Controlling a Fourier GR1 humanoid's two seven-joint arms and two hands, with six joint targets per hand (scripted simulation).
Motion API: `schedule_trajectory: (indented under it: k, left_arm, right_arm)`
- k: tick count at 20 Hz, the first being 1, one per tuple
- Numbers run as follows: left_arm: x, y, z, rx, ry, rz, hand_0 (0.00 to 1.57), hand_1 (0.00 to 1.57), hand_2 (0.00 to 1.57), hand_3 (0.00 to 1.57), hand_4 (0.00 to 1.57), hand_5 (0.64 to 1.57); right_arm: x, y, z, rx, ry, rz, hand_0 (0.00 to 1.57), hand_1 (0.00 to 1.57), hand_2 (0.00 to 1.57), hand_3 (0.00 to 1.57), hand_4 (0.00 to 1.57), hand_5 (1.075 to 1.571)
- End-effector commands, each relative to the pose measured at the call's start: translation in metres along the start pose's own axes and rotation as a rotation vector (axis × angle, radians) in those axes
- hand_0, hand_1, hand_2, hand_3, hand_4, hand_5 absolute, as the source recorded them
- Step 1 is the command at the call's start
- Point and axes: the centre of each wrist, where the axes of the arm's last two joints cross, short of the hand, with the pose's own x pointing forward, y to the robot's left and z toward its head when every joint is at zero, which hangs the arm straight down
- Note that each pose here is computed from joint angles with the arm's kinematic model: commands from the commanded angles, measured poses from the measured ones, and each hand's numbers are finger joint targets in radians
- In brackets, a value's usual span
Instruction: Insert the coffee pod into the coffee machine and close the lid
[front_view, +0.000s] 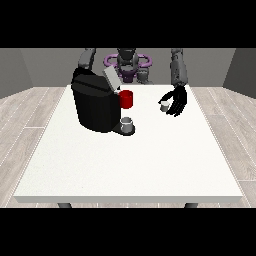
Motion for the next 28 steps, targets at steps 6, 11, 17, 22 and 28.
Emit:
schedule_trajectory:
  k: [6,11,17,22,28]
  left_arm:
    - [-0.001,-0.011,-0.003,0.025,-0.033,-0.121,0.97,0.97,1.09,0.86,0.32,1.571]
    - [-0.027,0.019,0.002,0.096,-0.018,-0.176,1.03,1.03,1.11,0.89,0.29,1.571]
    - [0.022,0.007,-0.018,-0.029,-0.148,-0.154,1.42,1.42,1.46,1.42,0.56,1.571]
    - [0.084,0.004,-0.038,-0.104,-0.222,-0.135,1.39,1.39,1.41,1.35,0.58,1.571]
    - [0.093,0.046,-0.043,-0.081,-0.287,-0.141,1.26,1.26,1.33,1.29,0.54,1.571]
  right_arm:
    - [-0.004,0.003,-0.001,-0.031,0.023,-0.019,0.0,0.0,0.0,0.0,0.49,1.571]
    - [0.011,0.001,-0.001,0.026,-0.066,-0.024,0.0,0.0,0.0,0.0,0.42,1.571]
    - [-0.018,-0.019,-0.004,-0.039,0.046,-0.047,0.0,0.0,0.0,0.0,0.46,1.571]
    - [-0.031,-0.009,-0.002,-0.026,0.152,-0.021,0.0,0.0,0.0,0.0,0.47,1.571]
    - [-0.034,-0.034,-0.003,-0.015,0.106,-0.032,0.0,0.0,0.0,0.0,0.49,1.571]
